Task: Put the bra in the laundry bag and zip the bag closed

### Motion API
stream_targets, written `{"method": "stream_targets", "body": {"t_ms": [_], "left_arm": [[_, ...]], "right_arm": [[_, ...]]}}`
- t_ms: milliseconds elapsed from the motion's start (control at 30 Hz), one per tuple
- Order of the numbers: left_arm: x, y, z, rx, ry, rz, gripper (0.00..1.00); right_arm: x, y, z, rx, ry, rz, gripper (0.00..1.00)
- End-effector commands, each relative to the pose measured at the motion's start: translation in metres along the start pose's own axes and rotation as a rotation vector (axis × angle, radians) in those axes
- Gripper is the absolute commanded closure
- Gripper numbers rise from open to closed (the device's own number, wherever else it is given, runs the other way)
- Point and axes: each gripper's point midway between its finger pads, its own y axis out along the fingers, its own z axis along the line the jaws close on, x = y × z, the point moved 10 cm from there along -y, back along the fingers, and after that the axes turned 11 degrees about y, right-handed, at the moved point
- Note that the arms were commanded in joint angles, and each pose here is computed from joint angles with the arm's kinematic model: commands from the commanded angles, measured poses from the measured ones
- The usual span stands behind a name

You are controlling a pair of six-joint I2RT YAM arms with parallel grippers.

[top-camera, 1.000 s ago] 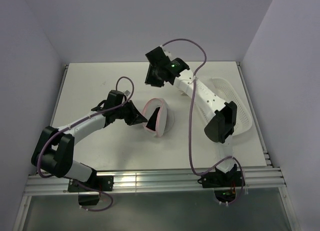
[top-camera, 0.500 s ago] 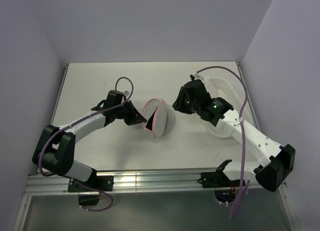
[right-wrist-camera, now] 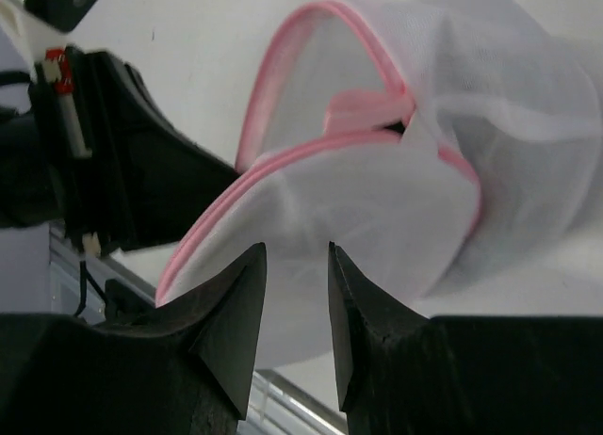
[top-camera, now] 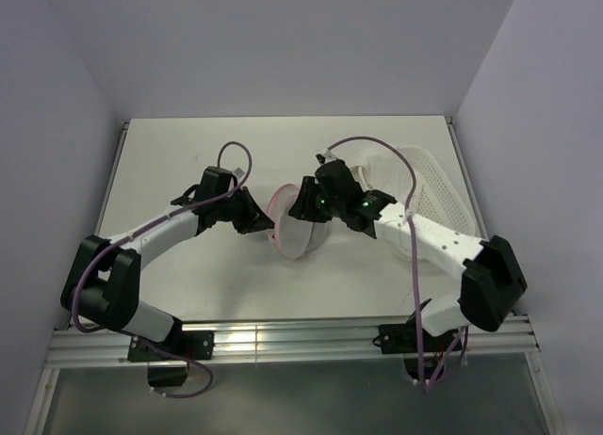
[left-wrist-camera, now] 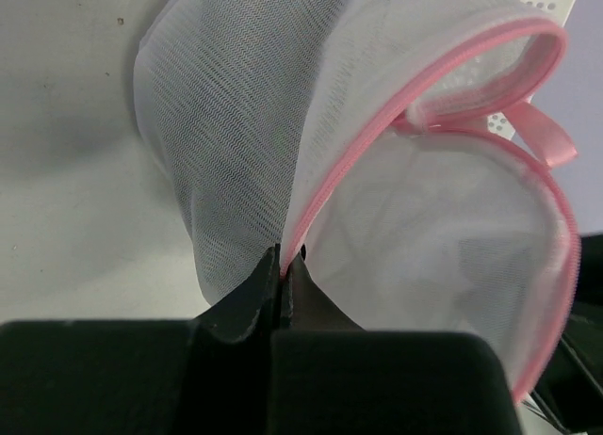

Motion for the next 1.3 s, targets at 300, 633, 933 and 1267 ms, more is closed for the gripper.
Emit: {"method": "stream_targets", "body": {"t_ms": [300,633,933,1267], "left_arm": [[0.006,-0.023,-0.015,-0.039,0.14,-0.133,0.53],[0.004,-0.05,-0.01,0.109,0.131,-0.288,0.37],[-0.016,-0.055,-0.022,-0.024,0.152,-0.283,0.38],[-0.067,-0.036,-0.057,-0.13,0.129,-0.292,0.38]], "right_arm": [[0.031,0.069,0.04,0.022,0.007,0.001,0.62],[0.047,0.066,0.045,0.002,-0.003,-0.025,0.62],[0.056,0.061,0.044,-0.014,-0.001,-0.051,0.62],[0.09,0.036,0.021,-0.151,0.015,-0.14,0.62]]}}
